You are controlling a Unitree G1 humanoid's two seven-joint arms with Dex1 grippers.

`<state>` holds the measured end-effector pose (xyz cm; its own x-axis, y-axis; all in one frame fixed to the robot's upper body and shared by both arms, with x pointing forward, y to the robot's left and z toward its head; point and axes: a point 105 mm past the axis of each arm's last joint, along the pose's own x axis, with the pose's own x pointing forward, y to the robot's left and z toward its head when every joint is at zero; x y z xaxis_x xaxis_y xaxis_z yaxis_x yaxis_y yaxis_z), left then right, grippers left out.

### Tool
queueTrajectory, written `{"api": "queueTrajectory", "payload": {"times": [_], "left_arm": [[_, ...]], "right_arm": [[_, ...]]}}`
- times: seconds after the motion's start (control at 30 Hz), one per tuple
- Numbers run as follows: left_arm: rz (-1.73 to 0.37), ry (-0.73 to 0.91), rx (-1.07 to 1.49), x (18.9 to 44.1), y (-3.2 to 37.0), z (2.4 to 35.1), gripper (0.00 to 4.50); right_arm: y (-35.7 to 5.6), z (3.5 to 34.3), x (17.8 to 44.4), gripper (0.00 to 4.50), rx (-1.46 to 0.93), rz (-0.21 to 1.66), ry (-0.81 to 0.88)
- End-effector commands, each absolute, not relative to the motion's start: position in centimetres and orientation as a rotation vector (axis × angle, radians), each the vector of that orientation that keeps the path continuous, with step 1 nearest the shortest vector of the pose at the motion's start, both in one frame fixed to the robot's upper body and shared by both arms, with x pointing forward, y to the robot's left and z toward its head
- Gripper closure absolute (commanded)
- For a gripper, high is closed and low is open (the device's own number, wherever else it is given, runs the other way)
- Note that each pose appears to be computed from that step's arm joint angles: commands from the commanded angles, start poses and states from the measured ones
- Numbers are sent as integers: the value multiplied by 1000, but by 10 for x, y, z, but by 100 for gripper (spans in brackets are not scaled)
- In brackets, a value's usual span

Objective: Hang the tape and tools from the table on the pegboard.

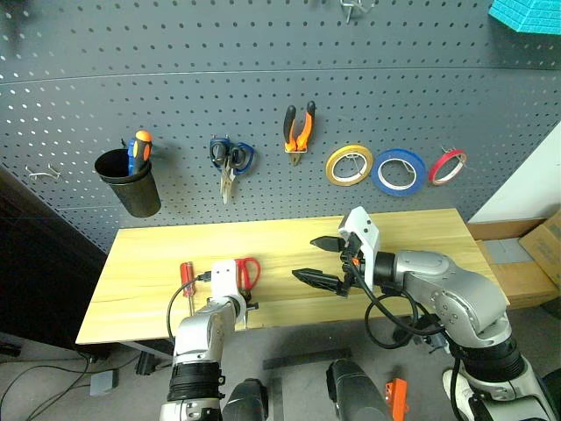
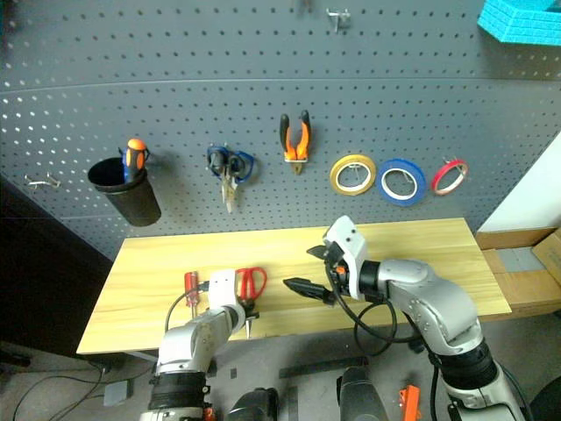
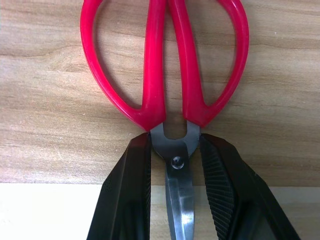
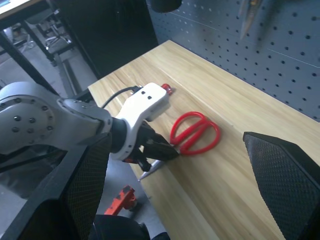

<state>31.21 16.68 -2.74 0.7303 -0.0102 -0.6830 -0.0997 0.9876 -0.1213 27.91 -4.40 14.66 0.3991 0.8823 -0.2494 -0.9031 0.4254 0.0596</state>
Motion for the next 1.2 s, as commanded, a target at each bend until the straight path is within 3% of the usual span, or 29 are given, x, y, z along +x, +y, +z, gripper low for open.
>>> {"api": "queueTrajectory", "payload": {"times": [0.03, 0.23, 0.7, 0.97, 1.2], "left_arm": [[25, 617, -79, 318, 176, -7, 338], [-64, 331, 101, 320, 184, 36, 338], [-76, -214, 406, 282, 184, 135, 338], [-14, -338, 387, 300, 186, 180, 338], [-40, -333, 381, 318, 180, 185, 338]], "right_arm": [[-43, 159, 275, 0, -116, 1145, 196], [-45, 156, 274, 0, -189, 1144, 172], [-37, 168, 279, 0, -302, 1129, 5], [-35, 180, 292, 0, -295, 1094, -49], [-28, 187, 296, 0, -286, 1094, -80]]}}
